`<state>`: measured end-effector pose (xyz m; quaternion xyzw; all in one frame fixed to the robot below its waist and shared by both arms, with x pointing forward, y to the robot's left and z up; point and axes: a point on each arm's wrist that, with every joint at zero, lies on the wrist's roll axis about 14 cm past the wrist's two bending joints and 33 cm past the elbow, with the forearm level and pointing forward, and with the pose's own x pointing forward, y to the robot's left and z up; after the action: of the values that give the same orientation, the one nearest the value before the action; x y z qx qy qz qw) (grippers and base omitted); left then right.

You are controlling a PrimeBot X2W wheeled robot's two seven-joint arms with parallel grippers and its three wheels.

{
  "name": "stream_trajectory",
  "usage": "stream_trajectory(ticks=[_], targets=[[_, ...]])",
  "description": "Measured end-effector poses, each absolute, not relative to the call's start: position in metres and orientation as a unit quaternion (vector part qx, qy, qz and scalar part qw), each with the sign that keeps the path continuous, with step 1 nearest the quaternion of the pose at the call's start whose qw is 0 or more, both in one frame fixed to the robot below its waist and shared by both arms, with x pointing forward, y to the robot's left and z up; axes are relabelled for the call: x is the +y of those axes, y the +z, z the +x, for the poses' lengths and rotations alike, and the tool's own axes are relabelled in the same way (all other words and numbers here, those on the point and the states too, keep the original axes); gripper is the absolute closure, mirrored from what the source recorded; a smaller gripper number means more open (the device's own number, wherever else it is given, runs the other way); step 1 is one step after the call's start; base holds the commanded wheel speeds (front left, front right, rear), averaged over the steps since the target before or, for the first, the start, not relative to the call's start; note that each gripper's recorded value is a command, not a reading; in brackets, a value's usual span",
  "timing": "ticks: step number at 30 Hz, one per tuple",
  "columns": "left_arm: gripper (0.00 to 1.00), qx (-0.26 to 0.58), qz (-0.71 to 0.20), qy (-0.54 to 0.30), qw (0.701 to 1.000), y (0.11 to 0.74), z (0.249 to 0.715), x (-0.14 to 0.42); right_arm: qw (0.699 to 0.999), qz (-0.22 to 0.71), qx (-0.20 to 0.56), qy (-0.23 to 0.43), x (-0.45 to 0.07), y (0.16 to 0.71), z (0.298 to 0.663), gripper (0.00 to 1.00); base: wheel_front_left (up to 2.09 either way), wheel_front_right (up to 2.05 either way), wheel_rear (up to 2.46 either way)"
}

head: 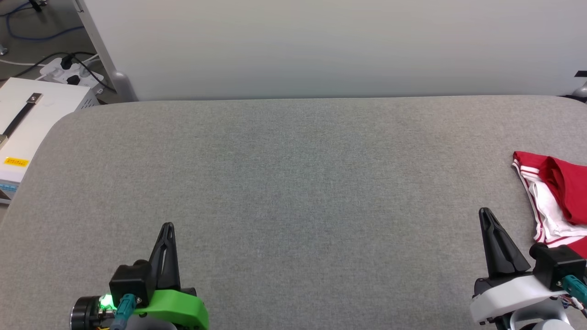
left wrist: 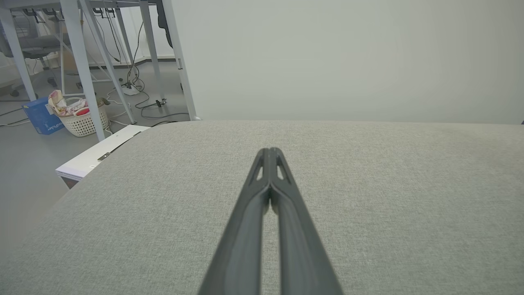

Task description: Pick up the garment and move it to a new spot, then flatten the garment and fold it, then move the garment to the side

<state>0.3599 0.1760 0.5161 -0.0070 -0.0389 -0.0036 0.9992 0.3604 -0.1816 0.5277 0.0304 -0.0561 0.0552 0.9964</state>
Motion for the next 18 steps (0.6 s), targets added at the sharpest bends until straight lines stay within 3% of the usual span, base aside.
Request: stream_trajectory(ticks=[18], targets=[[1.0, -0.027, -0.002, -0.003, 1.0, 0.5157, 0.3608, 0.1772, 0.997, 0.024, -0.042, 0.058, -0.1766, 0.5254, 0.3618, 1.0, 0.0, 0.0, 0.0]])
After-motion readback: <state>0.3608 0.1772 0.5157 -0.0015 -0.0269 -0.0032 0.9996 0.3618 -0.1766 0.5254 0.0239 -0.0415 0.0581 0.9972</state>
